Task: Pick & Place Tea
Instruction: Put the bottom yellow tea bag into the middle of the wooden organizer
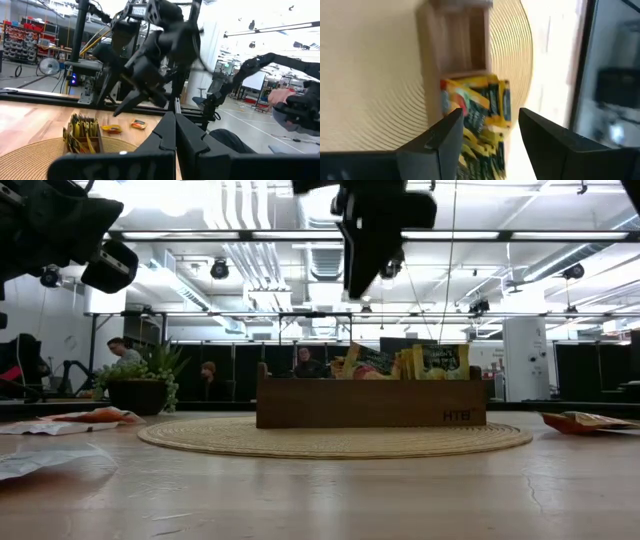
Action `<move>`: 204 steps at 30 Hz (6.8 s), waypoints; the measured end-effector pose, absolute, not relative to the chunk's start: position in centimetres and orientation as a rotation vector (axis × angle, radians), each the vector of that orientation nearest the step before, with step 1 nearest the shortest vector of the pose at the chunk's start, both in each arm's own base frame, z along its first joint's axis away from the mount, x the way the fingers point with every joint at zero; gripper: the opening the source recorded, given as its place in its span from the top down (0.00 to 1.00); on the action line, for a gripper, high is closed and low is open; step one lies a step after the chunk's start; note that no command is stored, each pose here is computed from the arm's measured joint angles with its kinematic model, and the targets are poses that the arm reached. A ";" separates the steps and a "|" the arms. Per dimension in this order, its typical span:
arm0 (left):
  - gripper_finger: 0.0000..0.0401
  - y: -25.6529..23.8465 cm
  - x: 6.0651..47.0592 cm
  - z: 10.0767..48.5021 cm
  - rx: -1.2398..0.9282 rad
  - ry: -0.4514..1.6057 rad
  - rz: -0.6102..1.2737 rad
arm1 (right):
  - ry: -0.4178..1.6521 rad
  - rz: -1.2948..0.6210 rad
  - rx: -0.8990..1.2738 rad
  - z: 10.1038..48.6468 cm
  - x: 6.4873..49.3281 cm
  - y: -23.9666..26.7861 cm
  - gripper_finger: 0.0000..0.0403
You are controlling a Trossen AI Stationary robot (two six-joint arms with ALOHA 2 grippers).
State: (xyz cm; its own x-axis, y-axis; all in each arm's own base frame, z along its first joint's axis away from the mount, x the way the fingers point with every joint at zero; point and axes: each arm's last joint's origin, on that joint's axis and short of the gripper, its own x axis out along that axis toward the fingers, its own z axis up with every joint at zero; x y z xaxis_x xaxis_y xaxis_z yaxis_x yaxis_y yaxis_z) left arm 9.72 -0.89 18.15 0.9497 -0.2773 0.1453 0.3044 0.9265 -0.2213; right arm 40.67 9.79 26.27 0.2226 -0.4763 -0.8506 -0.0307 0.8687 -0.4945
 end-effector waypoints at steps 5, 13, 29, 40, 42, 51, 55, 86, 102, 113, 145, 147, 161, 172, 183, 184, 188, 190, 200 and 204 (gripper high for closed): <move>1.00 -0.9 9.7 18.2 -0.244 -0.113 -0.300 | 1.137 -0.167 -0.325 27.7 39.6 9.5 0.53; 1.00 -0.9 9.7 18.2 -0.244 -0.113 -0.299 | 1.110 -0.179 -0.225 25.0 36.5 6.8 0.53; 1.00 -0.9 9.7 18.2 -0.244 -0.112 -0.299 | 1.136 -0.247 -0.114 21.1 35.5 4.3 0.57; 1.00 -0.9 9.7 18.2 -0.244 -0.112 -0.299 | 1.137 -0.253 -0.100 21.0 35.5 4.1 0.73; 1.00 -0.9 9.7 18.1 -0.244 -0.112 -0.299 | 1.138 -0.251 -0.099 21.0 35.5 4.1 0.76; 1.00 -0.9 9.7 18.1 -0.244 -0.112 -0.299 | 1.137 -0.256 -0.094 21.0 35.5 4.0 0.84; 1.00 -0.9 9.7 18.1 -0.244 -0.112 -0.299 | 1.137 -0.258 -0.092 21.0 35.5 4.0 0.83; 1.00 -0.9 9.7 18.2 -0.244 -0.113 -0.299 | 1.242 -0.177 -0.008 18.5 36.3 2.5 0.91; 1.00 -0.9 9.7 18.1 -0.244 -0.112 -0.299 | 1.249 -0.125 -0.051 21.1 37.0 2.6 0.98; 1.00 -0.9 9.7 18.1 -0.244 -0.113 -0.299 | 1.306 -0.098 -0.065 21.4 36.8 2.6 0.98; 1.00 -0.9 9.7 18.2 -0.244 -0.113 -0.299 | 1.305 -0.115 -0.048 20.1 36.6 2.2 0.98; 1.00 -0.9 9.7 18.2 -0.244 -0.112 -0.299 | 1.296 -0.114 -0.047 20.0 36.6 2.2 0.98; 1.00 -0.9 9.7 18.1 -0.244 -0.112 -0.299 | 1.269 -0.105 -0.039 19.6 36.8 2.3 0.98; 1.00 -0.9 9.7 18.2 -0.244 -0.112 -0.299 | 1.276 -0.106 -0.035 19.0 36.6 2.3 0.98; 1.00 -0.9 9.7 18.2 -0.244 -0.113 -0.299 | 1.257 -0.091 -0.023 18.8 36.6 2.3 0.98; 1.00 -0.9 9.7 18.1 -0.245 -0.112 -0.299 | 1.257 -0.091 -0.023 18.8 36.6 2.3 0.98; 1.00 -0.9 9.7 18.2 -0.244 -0.113 -0.299 | 1.261 -0.092 -0.024 18.7 36.6 2.3 0.98; 1.00 -0.9 9.7 18.2 -0.244 -0.112 -0.299 | 1.263 -0.085 -0.034 18.7 36.6 2.3 0.96; 1.00 -0.9 9.7 18.2 -0.244 -0.113 -0.299 | 1.246 -0.102 -0.037 19.4 36.9 2.5 0.67; 1.00 -0.9 9.7 18.1 -0.244 -0.112 -0.299 | 1.264 -0.111 -0.023 20.1 36.8 3.0 0.58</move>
State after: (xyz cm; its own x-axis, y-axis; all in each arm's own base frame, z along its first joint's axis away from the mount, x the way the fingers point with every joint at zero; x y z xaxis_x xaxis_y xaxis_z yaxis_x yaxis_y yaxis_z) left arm 9.71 -0.90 18.15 0.9496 -0.2776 0.1454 0.3047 0.9264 -0.2211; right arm 36.80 3.01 20.07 0.2969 -0.0963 -0.9500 0.0712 0.9944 -0.0785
